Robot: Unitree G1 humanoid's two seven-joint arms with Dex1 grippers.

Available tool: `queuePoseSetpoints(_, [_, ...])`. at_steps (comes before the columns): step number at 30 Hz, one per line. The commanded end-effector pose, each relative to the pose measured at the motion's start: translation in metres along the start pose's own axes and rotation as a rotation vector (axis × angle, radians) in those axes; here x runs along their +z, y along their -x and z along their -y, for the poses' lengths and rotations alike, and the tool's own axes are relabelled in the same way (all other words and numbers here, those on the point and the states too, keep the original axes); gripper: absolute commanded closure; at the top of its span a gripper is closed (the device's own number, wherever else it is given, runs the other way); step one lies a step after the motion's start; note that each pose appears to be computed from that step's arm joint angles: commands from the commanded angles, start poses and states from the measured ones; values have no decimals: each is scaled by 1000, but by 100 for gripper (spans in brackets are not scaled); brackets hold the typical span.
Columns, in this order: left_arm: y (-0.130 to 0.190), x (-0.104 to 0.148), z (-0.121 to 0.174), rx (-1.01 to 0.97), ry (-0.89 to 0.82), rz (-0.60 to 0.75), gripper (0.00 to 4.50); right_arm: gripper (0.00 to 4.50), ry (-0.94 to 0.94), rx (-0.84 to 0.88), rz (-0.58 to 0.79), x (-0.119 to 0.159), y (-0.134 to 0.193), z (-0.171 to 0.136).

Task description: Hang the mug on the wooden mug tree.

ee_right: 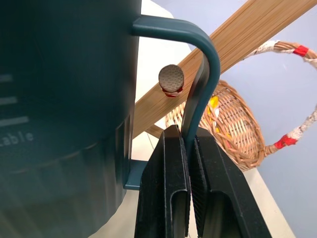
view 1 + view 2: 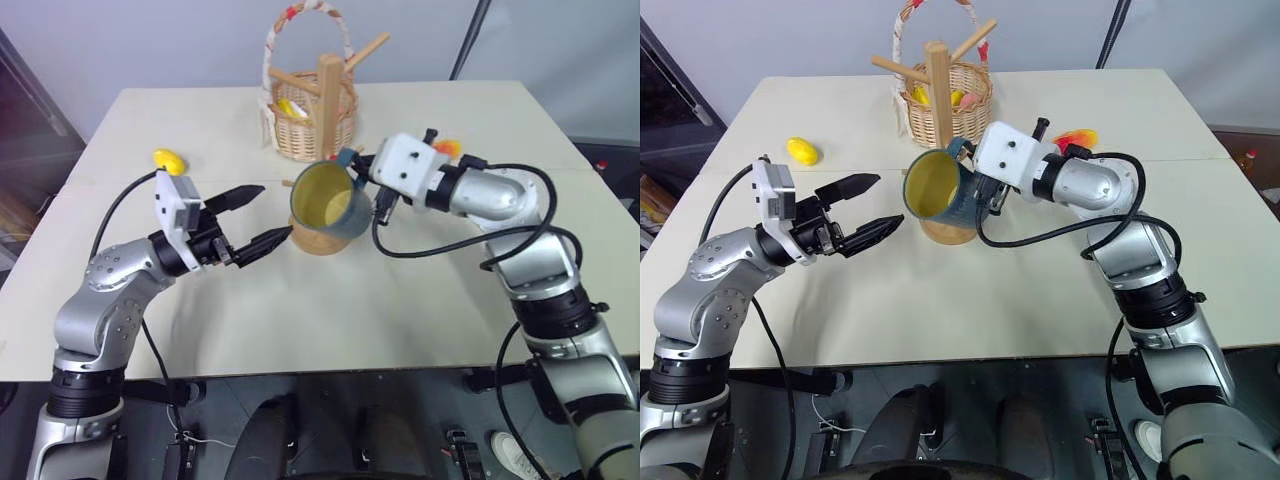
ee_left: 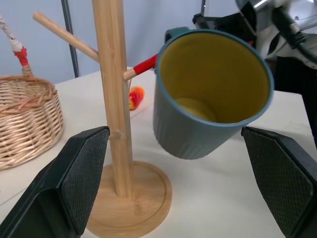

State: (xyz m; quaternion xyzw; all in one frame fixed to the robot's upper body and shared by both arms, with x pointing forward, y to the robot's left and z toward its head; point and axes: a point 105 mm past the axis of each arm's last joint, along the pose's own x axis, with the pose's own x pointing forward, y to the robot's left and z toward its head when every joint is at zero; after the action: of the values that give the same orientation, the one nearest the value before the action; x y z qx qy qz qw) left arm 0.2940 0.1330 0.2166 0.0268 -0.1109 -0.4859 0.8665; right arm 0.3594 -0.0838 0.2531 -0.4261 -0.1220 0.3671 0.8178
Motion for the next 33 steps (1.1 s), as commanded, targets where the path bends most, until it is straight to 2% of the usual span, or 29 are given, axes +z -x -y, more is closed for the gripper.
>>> queuePoseSetpoints(1, [1,15,2,-4,-38,42,0,444,50,-23,11,9,-2,9])
queuePoseSetpoints(5, [0,14,3,-2,-36,45,0,444,49,-20,10,9,-5,9])
queuePoseSetpoints(6, [0,14,3,-1,-36,46,0,416,49,-20,12,9,-5,9])
queuePoseSetpoints(8, [0,14,3,1,-36,47,0,351,48,-26,18,11,-5,10])
queuePoseSetpoints(13, [0,14,2,2,-34,47,0,95,81,-76,21,15,-1,19])
queuePoseSetpoints(15, [0,13,1,4,-32,45,0,95,93,-92,24,18,5,24])
queuePoseSetpoints(19, [5,4,-10,71,-7,24,0,95,59,-154,33,19,39,39])
queuePoseSetpoints(22, [13,-11,-25,182,-2,-4,0,95,-46,-164,41,8,61,34])
queuePoseSetpoints(24, [23,-24,-39,293,11,-15,0,95,-155,-176,29,-8,74,26])
queuePoseSetpoints(28, [49,-53,-65,539,33,-51,0,95,-487,-234,34,-53,94,-4])
queuePoseSetpoints(33, [80,-88,-74,728,31,-140,0,95,-689,-290,-20,-102,102,-49])
